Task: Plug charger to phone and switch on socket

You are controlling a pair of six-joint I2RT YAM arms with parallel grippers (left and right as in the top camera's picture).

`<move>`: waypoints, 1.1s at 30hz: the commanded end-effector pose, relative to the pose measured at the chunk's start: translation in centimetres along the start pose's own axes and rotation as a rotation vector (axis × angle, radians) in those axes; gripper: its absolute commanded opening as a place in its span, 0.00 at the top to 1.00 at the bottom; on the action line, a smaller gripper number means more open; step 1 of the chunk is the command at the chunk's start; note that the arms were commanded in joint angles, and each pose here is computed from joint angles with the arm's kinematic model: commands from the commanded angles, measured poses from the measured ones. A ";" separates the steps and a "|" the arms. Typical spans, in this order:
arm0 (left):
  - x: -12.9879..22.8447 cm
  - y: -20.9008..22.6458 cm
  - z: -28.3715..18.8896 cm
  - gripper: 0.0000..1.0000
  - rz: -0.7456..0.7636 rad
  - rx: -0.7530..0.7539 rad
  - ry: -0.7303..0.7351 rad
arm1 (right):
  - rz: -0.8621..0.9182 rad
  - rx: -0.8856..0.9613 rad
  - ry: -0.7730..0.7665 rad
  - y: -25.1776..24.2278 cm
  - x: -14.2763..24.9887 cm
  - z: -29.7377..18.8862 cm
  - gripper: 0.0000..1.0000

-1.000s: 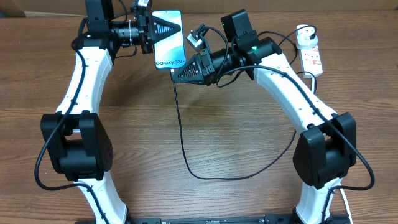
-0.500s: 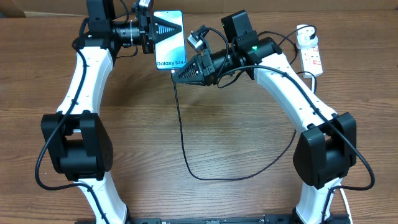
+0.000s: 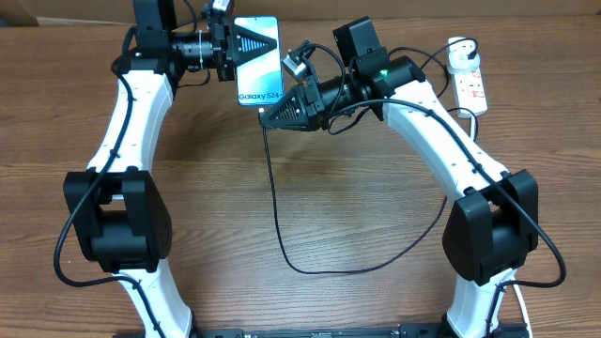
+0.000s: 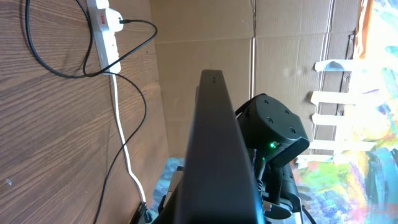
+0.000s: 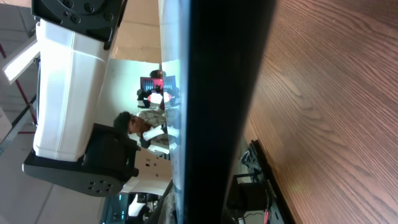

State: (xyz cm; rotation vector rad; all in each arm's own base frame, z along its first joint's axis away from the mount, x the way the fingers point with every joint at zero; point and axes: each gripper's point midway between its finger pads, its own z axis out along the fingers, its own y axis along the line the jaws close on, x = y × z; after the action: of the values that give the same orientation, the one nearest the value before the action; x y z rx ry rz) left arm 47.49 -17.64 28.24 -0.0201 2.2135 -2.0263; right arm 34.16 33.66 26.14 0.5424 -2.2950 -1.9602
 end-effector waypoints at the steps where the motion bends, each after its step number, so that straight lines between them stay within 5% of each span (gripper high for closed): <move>1: 0.8 -0.8 0.8 0.96 0.025 0.016 0.033 | -0.058 -0.014 0.010 1.6 0.4 0.3 0.96; 33: 0.3 -0.5 0.8 0.96 -0.011 -0.004 0.007 | -0.115 -0.064 -0.009 2.5 -0.5 -1.1 0.96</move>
State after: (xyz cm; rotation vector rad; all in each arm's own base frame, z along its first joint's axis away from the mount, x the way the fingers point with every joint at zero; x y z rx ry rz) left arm 48.14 -17.52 27.93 -0.0680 2.2221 -1.9887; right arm 34.46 33.51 27.15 0.6217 -2.2558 -2.0348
